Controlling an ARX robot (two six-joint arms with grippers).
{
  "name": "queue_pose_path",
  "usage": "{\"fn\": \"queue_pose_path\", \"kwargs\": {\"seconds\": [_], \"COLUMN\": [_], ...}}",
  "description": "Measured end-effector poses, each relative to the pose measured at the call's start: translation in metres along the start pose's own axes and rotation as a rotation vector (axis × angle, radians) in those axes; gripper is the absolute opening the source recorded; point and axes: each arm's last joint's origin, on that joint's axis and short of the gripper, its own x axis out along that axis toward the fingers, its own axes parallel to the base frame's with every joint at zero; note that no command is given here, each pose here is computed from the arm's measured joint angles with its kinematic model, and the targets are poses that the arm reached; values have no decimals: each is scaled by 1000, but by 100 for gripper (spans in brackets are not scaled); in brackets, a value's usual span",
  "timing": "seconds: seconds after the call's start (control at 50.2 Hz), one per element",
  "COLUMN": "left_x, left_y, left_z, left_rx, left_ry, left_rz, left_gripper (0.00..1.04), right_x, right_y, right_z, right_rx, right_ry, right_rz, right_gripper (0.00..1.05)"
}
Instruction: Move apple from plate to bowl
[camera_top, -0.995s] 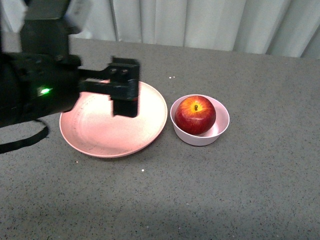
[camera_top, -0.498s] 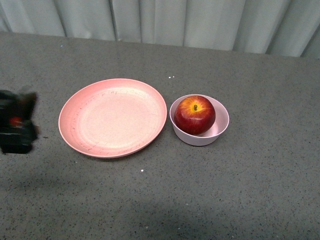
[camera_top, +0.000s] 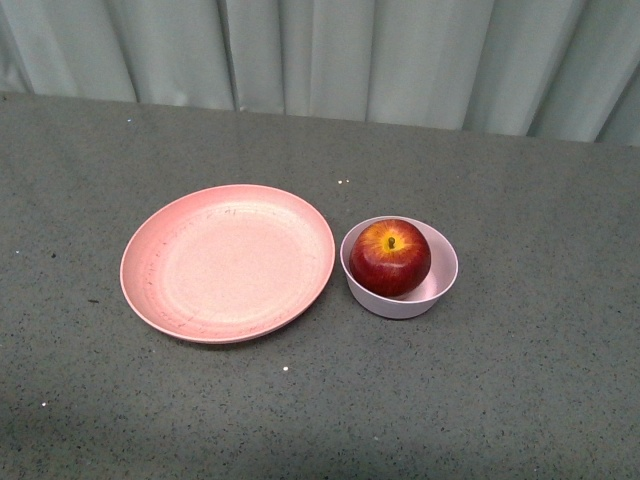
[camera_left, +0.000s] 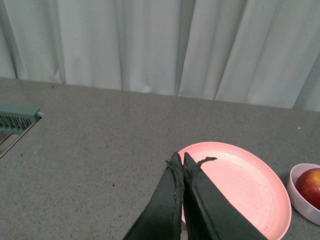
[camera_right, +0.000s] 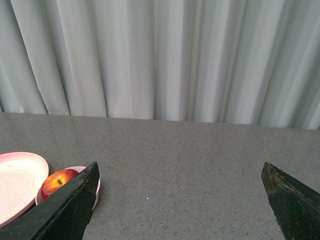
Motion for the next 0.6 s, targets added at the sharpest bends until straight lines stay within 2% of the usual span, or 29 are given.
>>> {"fn": "queue_pose_path", "kwargs": {"seconds": [0.119,0.239,0.597], "left_x": [-9,-14,-31], "left_y": [7,13,14], "left_z": [6,9,15], "left_rx": [0,-1,0], "left_ry": [-7,-20,-37], "left_rz": [-23,8,3], "left_gripper": [4,4,4], "right_x": [0,0,0], "right_y": [0,0,0], "right_z": [0,0,0], "right_rx": [0,0,0], "right_ry": [0,0,0], "right_rz": [0,0,0], "right_gripper": [95,95,95]}}
